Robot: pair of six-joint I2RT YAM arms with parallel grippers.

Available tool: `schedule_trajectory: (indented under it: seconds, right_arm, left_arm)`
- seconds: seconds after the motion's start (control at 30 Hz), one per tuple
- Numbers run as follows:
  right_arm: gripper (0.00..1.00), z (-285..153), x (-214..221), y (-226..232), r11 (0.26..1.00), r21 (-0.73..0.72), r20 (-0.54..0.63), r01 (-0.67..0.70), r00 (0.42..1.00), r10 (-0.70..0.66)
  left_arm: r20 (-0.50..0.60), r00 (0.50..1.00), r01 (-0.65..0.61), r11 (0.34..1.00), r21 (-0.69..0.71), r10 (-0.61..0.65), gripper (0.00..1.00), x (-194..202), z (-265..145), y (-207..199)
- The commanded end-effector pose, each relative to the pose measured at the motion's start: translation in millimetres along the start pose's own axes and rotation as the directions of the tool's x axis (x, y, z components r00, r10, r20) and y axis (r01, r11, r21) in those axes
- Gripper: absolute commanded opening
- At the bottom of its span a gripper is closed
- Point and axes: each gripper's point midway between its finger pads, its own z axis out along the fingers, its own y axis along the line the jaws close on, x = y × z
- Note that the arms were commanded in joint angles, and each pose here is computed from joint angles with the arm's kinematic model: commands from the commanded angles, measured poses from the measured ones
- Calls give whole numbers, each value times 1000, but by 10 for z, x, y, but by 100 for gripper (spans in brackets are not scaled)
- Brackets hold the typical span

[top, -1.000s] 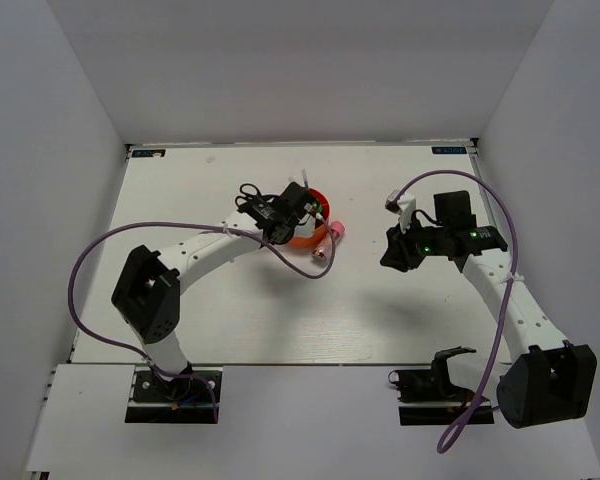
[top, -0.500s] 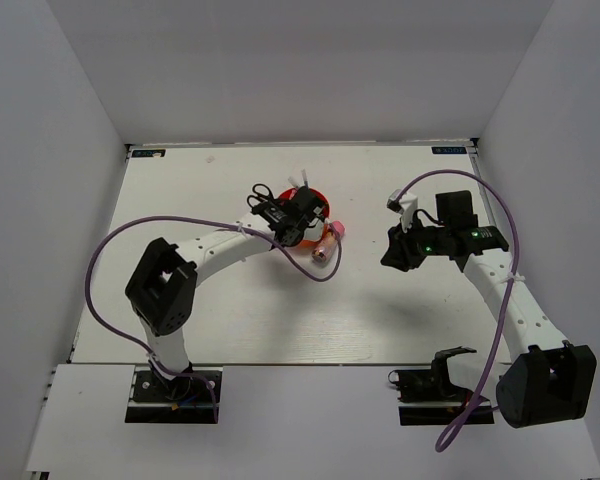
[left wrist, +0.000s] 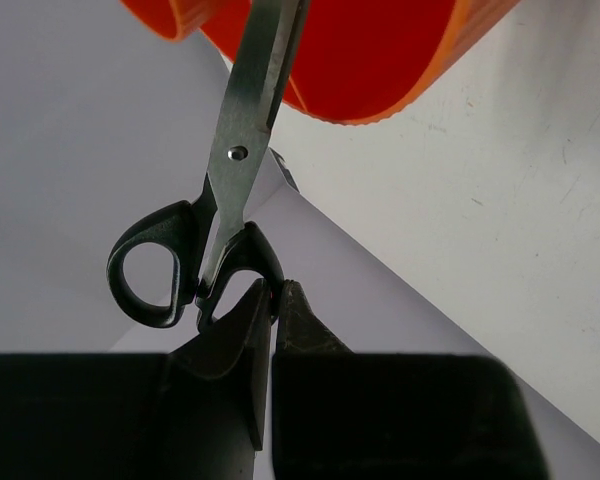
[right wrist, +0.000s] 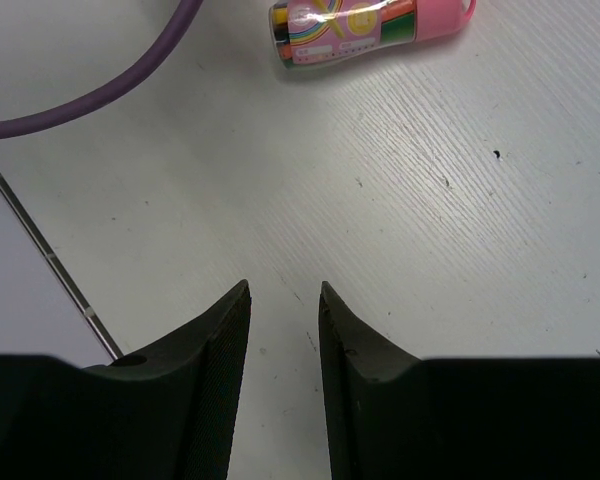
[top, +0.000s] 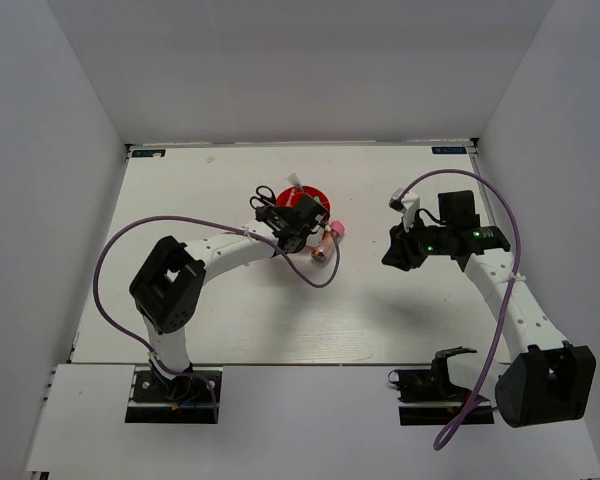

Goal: Sort the stationery into containers
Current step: Place the stationery in the storage box.

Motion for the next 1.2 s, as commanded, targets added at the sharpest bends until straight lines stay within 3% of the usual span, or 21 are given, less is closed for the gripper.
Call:
schedule_trajectory:
  seconds: [0.0,0.33,0.7,1.17]
  right_arm:
    - [38,-14,-33,16,1000,-13,23,3,1000,-3]
    - [38,-19,-53,27,1000,-19,28,6,1000,-5]
    - [39,-24,-38,17,1000,-17,28,-4,1000,4]
    - [39,-29,-50,29,1000,-27,33,-6,999,7]
  left_arm:
    - [-21,1000,11,998,-64,-12,1,108,-101,145]
    - [-19,999,-30,991,-131,28,1,33,-137,247]
    - [-11,997,-81,982,-169,80,17,-95,-136,223]
    - [-38,994,-107,973,-203,101,19,-46,-143,161]
